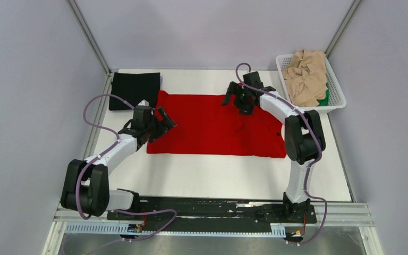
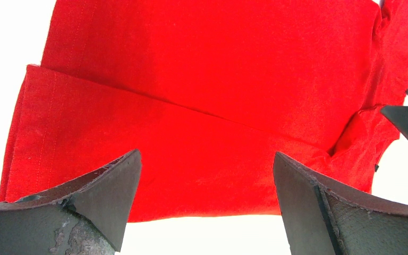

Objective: Fold and stack the t-shirts
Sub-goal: Fold the flattened tshirt in 1/3 of the way

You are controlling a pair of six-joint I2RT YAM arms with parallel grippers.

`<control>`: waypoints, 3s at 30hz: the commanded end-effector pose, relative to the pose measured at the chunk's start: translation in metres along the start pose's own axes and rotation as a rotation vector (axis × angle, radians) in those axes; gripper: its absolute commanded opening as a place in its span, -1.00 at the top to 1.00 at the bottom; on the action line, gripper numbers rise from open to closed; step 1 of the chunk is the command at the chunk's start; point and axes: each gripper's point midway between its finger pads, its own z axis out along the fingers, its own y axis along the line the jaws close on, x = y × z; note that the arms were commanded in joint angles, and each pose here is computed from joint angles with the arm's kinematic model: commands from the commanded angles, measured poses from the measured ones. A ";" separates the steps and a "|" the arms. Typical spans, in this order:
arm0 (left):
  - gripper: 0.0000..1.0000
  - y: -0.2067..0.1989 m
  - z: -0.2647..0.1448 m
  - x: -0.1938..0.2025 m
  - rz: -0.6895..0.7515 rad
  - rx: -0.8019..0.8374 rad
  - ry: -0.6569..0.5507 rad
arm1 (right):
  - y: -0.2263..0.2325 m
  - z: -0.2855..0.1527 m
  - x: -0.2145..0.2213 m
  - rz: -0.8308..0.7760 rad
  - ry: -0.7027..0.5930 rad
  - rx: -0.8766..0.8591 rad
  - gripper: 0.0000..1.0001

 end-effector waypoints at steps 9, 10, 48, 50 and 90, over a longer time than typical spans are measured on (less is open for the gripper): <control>-1.00 -0.008 0.000 -0.008 0.027 0.027 -0.019 | -0.042 -0.041 0.024 0.074 -0.034 0.195 -1.00; -1.00 -0.009 0.000 -0.008 0.027 0.028 -0.016 | -0.043 -0.043 0.034 0.075 -0.014 0.190 -1.00; -1.00 -0.014 0.062 0.039 0.168 -0.007 0.216 | -0.105 -0.050 0.101 -0.067 0.034 0.466 -1.00; -1.00 -0.003 0.062 0.050 0.178 -0.041 0.236 | -0.117 -0.051 0.117 -0.060 0.080 0.492 -1.00; -1.00 0.028 -0.066 0.069 0.175 -0.179 0.029 | -0.071 -0.150 0.179 -0.057 0.023 0.113 -1.00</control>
